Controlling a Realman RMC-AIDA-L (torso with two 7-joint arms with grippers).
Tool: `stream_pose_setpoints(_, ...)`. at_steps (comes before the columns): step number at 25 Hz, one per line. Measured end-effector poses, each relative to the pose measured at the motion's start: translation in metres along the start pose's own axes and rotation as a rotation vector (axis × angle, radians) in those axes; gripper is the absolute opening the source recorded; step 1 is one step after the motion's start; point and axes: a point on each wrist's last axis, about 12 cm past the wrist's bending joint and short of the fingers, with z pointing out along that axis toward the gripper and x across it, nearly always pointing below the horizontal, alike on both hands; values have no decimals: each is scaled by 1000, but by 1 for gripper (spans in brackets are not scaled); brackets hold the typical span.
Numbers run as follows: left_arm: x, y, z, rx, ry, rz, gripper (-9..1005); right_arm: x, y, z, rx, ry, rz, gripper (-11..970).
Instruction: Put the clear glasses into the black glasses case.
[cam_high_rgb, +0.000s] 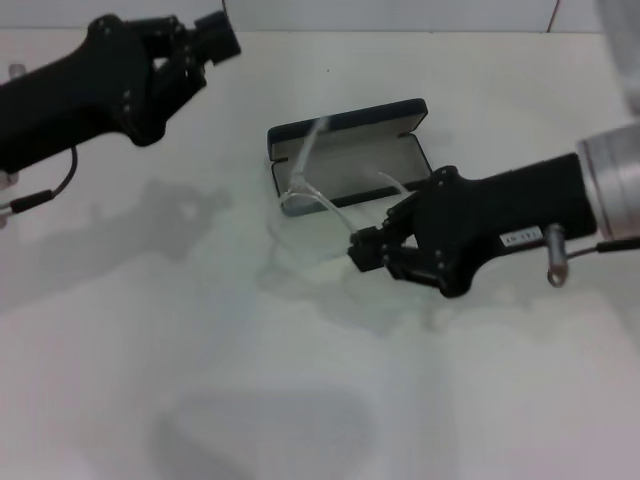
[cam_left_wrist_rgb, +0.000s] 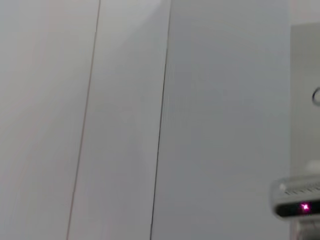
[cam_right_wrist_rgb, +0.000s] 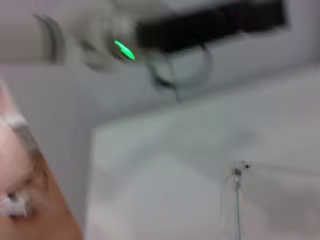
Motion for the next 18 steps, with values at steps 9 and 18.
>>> stream_pose_setpoints(9,-1,-6,39,154,-12,-41,43,55,6,-12,-66,-432,-214,62)
stream_pose_setpoints(18,15,-16,61,250,51,-98,37,60,13,-11,-101,-451,-290,61)
